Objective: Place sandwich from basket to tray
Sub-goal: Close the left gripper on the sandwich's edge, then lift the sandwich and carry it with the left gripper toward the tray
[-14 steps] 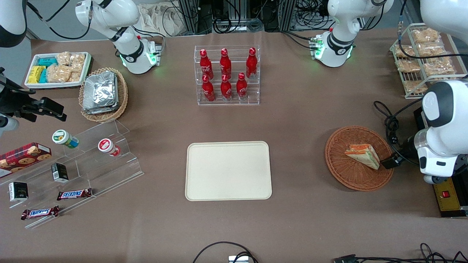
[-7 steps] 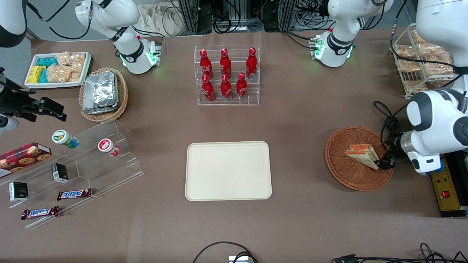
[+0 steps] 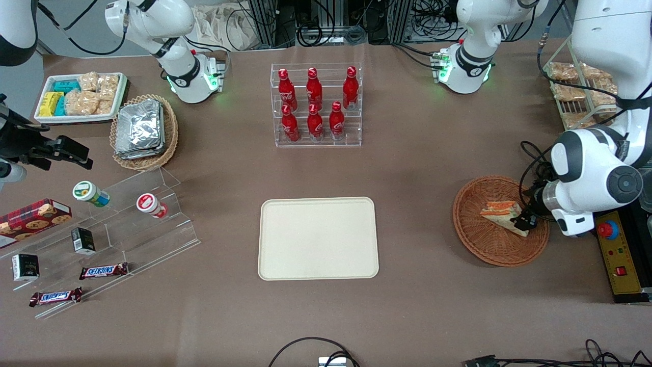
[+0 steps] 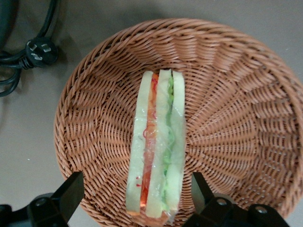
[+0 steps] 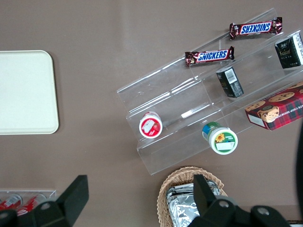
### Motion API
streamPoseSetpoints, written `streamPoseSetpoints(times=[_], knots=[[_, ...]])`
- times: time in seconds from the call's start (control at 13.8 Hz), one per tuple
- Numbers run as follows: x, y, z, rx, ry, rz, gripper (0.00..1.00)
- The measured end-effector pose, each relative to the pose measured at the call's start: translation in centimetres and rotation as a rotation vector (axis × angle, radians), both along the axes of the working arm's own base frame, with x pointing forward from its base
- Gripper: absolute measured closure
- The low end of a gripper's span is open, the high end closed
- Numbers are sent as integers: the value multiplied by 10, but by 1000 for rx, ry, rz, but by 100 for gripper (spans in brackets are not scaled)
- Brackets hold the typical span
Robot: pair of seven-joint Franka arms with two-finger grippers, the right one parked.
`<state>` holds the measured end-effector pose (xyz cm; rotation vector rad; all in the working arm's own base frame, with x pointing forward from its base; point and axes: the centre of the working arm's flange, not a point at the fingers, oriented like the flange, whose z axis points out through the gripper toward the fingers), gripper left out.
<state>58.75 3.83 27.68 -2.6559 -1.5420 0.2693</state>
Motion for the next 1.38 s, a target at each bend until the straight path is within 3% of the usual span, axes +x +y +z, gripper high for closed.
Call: streamPoseSetpoints(times=[0.51,0.65,0.73,0.87,1.02,1.31,1.38], knots=[[-9,-2,-26,-2,23,0,1],[-3,-3,-31,-2,-23,0,4],[0,-3,-32,-1,-46,1,11],[6,-2,-32,0,-95,-11,15],[9,0,-26,-23,-122,-56,18],[9,0,-24,-38,-126,-78,61],[9,-1,-24,-39,-120,-78,67]])
